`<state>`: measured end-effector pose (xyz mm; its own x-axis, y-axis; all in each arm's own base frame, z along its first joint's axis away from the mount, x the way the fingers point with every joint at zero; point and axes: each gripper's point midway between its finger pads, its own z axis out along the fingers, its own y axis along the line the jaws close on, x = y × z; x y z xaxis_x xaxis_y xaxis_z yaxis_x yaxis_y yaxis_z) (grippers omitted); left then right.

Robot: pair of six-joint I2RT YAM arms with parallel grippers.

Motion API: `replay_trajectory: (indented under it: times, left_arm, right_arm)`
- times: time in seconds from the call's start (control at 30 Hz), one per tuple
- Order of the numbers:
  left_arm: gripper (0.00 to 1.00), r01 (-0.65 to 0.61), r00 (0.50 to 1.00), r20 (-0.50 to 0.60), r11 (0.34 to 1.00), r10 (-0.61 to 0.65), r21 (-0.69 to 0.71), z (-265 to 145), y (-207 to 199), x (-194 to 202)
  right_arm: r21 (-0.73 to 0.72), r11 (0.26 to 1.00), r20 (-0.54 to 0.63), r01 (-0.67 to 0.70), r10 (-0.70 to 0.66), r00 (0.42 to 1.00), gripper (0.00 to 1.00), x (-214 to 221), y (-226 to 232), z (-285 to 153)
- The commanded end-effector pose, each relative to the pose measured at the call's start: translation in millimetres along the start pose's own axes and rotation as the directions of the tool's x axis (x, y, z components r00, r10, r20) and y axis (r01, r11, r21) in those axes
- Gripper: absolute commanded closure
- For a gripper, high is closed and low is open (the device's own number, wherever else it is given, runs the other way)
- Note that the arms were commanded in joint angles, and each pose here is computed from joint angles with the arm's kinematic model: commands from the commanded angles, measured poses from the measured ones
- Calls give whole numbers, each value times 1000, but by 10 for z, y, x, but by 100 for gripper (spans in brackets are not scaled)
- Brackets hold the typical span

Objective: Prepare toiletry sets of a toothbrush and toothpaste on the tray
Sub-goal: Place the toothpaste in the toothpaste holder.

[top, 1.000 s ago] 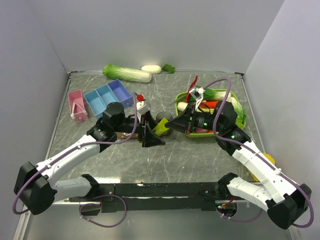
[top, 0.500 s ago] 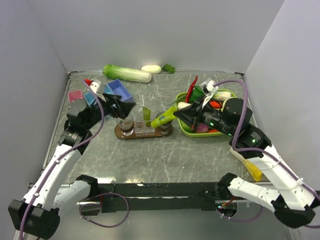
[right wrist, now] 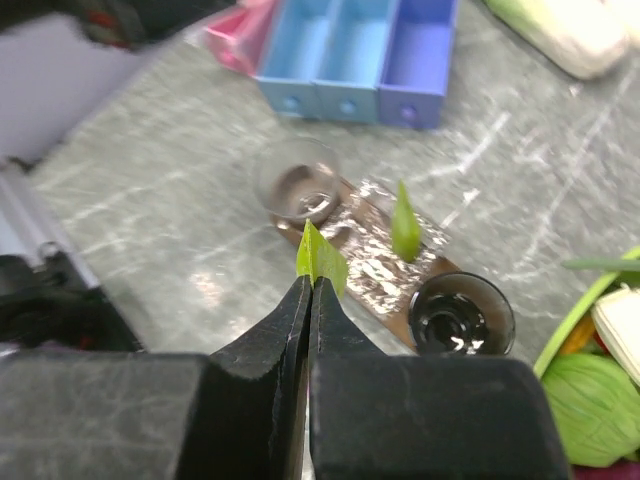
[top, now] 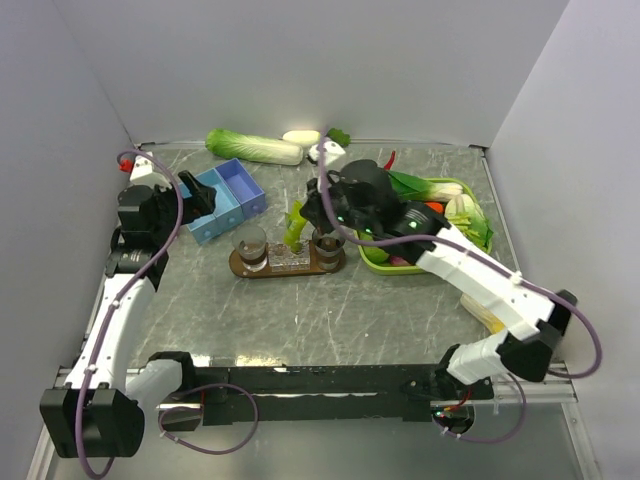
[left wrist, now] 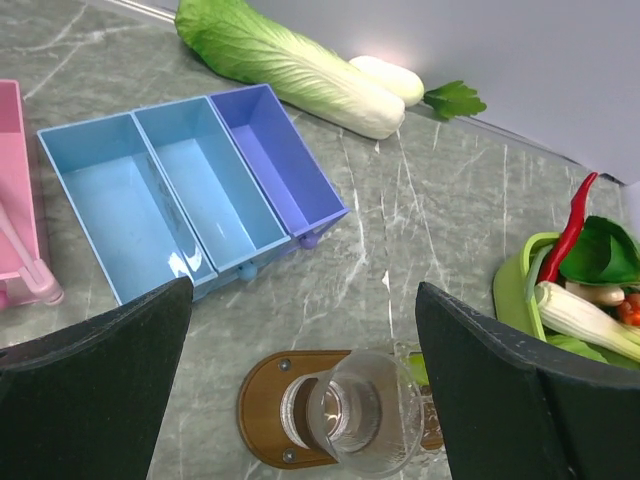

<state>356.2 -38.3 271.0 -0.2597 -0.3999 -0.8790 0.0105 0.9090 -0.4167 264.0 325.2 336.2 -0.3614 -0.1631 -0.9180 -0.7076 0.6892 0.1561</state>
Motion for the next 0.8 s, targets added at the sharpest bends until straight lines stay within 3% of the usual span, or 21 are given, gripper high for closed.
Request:
replay_trajectory:
  times: [0.0, 0.37, 0.77]
  left_arm:
    - [3, -19, 995, 102, 1000, 20, -11, -108, -37, -290]
    - [3, -16, 997, 77, 1000, 17, -2, -63, -47, -247]
    - [3, -6, 997, 80, 1000, 6, 4, -61, -3, -276]
  right_arm:
    - [45, 999, 97, 26, -30, 995, 100, -413, 27, 57]
    - [21, 996, 70, 83, -84, 994, 100, -278, 73, 689]
    - [67, 984, 23, 164, -166, 986, 100, -99, -33, 939]
